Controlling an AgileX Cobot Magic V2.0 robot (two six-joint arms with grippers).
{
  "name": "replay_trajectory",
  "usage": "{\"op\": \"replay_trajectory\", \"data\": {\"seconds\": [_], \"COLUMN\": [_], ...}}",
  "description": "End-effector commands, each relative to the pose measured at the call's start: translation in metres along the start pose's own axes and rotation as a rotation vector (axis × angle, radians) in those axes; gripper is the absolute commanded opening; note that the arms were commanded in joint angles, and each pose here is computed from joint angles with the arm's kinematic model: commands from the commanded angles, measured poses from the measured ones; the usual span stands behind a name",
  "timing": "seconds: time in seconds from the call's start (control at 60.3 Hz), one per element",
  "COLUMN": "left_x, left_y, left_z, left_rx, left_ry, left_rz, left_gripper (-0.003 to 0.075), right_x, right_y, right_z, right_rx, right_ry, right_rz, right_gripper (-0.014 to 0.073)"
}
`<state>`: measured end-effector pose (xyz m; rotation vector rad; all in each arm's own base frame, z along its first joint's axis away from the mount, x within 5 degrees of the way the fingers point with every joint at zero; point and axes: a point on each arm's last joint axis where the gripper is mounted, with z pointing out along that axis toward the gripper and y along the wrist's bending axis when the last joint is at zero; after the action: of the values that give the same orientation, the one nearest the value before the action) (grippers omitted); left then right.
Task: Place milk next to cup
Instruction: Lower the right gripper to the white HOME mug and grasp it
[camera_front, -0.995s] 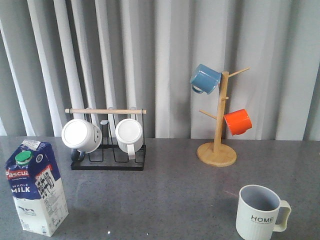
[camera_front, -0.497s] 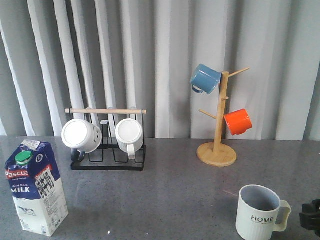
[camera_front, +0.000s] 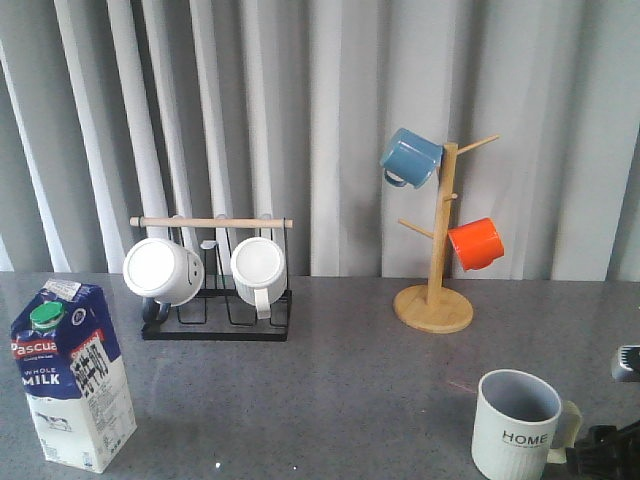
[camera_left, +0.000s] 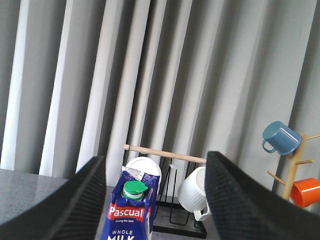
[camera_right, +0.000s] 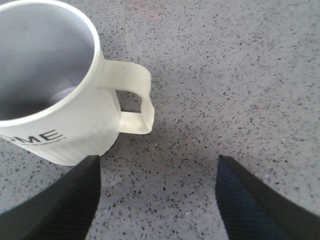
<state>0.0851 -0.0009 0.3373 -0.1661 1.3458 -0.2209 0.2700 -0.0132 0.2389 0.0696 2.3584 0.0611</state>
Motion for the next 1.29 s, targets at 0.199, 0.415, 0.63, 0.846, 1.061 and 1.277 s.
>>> {"op": "replay_trajectory", "data": {"seconds": [0.199,0.415,0.63,0.846,1.061,1.277], "left_x": [-0.012,-0.012,-0.012,-0.012,-0.009,-0.009], "left_y": [-0.006,-0.006,-0.006,-0.006,-0.002,-0.002], "left_z": [0.002,0.002,0.002,0.002,0.002,0.002], "left_rx": [0.045,0.045,0.045,0.042,0.003,-0.005], "left_ry": [-0.047,-0.047,-0.047,-0.044,-0.016,-0.011], "left_rz": [-0.013,-0.013,-0.013,-0.013,-0.013,-0.013], "left_gripper": [0.0426,0.0426,0.0426,0.0426,0.0426,0.0426], "right_x": [-0.016,-0.017,-0.019,-0.042,-0.047,-0.094], "right_y": [0.0,-0.002,-0.004,0.017,0.022,0.042], "right_z": [0.009,0.019,0.039,0.057,0.061,0.008], "right_rx": [-0.002,0.014,0.02,-0.04,-0.059,-0.227], "right_ry": [-0.108,-0.127,-0.106,-0.13,-0.136,-0.25], "right_rz": [-0.009,-0.035,-0.055,-0.167,-0.165,-0.171], "right_gripper": [0.0473,0.0473,0.0461,0.0285,-0.0013,-0.0008]}}
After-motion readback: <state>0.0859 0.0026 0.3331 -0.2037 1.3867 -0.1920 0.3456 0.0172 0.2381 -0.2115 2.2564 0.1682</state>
